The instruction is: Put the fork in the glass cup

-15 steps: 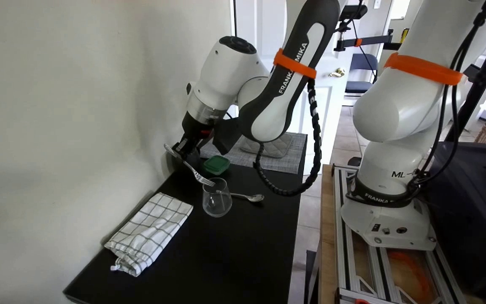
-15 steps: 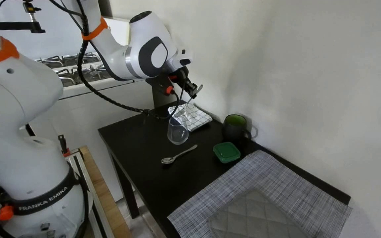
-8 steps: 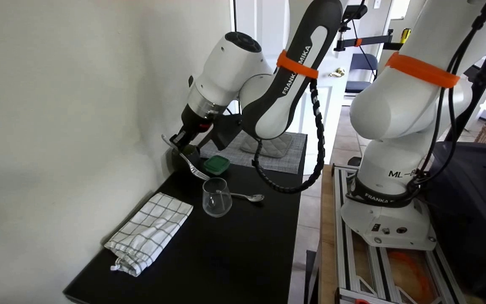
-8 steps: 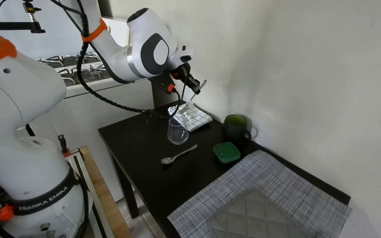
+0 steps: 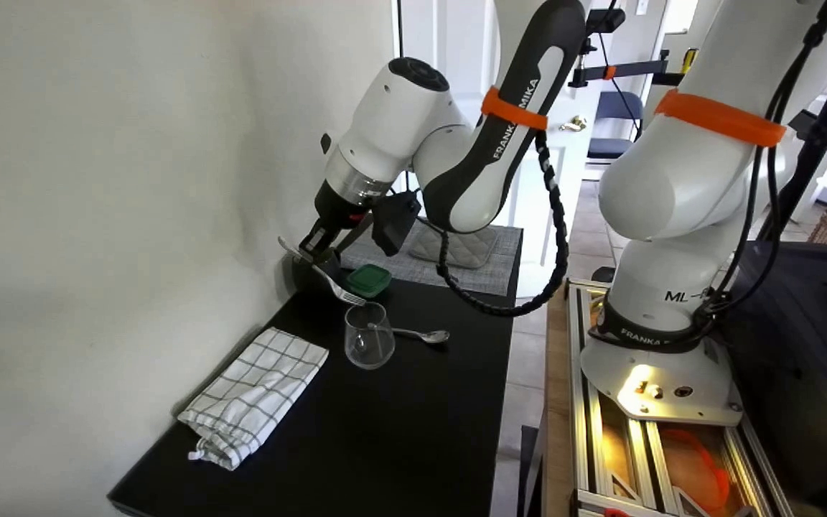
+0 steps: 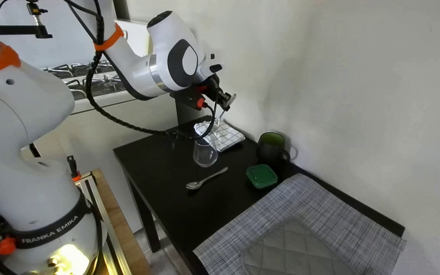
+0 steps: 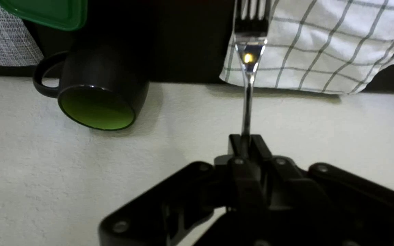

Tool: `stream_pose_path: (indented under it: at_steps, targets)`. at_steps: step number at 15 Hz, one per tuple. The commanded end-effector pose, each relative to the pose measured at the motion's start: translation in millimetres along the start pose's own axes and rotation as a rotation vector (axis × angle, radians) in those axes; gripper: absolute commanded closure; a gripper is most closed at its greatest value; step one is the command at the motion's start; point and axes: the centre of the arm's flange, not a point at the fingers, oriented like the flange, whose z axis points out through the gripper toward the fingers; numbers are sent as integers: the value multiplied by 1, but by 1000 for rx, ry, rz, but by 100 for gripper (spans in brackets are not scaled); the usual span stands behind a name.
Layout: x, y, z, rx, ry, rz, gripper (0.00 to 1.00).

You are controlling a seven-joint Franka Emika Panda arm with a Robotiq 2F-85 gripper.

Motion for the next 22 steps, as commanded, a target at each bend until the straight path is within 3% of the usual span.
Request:
stream_pose_path:
  at_steps: [1,5,11,22]
  targets:
    - [-5,9,-31,64,-80,-65,98]
    - [-9,8,-30,82,-73,-72,98]
    - [-23,15,-26,49,-47,-23,98]
    - [-50,7,-22,60,-120,-26,98]
